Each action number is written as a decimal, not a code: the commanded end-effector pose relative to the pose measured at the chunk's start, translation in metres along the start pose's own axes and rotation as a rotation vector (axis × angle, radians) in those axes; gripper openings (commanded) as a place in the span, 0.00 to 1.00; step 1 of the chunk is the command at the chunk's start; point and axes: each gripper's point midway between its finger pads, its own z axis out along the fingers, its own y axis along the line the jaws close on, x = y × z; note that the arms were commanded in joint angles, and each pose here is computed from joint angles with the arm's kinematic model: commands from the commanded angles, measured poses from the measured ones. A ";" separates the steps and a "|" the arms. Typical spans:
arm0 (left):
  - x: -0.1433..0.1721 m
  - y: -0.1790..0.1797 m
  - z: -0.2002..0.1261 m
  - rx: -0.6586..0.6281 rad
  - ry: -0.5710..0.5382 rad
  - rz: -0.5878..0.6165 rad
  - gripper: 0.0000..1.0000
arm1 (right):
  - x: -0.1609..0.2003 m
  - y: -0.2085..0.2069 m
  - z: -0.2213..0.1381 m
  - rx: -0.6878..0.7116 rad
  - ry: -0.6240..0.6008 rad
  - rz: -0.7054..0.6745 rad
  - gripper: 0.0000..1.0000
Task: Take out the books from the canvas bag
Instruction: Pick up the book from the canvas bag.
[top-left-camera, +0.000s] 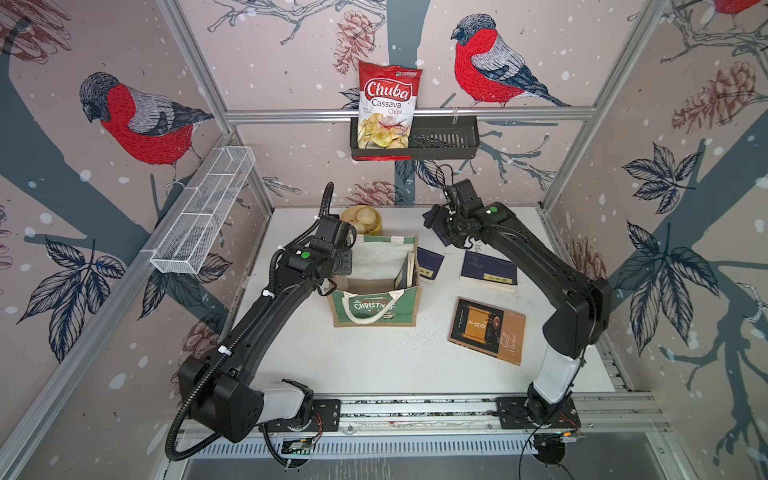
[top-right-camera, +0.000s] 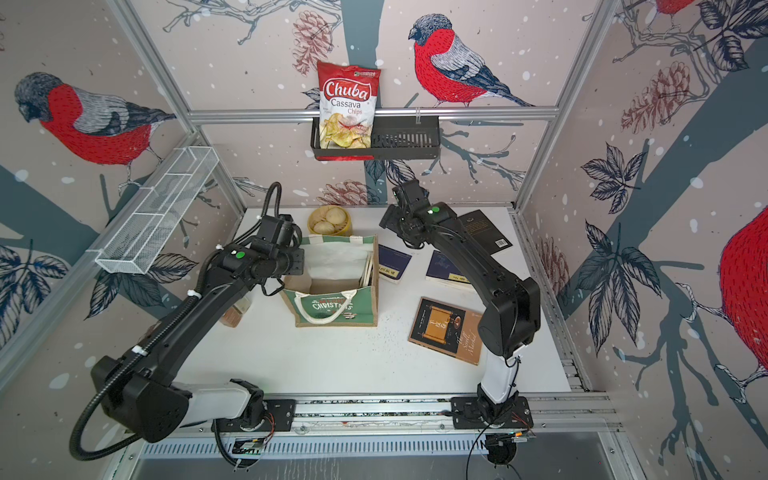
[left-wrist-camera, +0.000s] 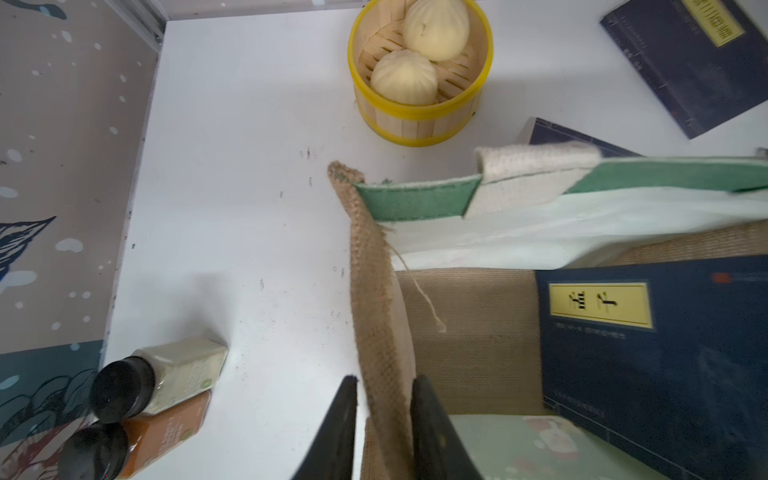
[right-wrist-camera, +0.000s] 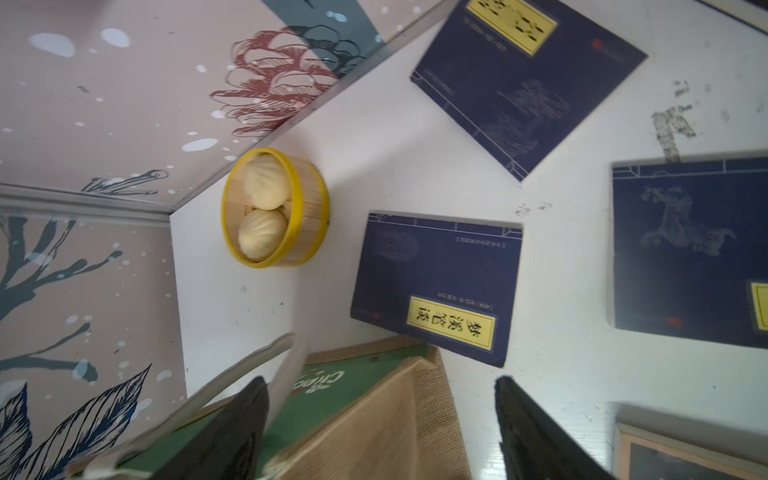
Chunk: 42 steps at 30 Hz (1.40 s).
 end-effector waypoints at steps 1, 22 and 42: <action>-0.008 -0.013 -0.007 0.086 -0.039 0.006 0.31 | 0.028 0.011 -0.020 0.066 0.117 -0.151 0.84; 0.010 -0.036 -0.006 0.162 -0.025 0.052 0.32 | 0.162 0.052 -0.034 0.043 0.480 -0.281 0.72; 0.021 -0.043 -0.005 0.137 -0.020 0.097 0.30 | 0.166 0.021 0.007 0.167 0.499 -0.250 0.73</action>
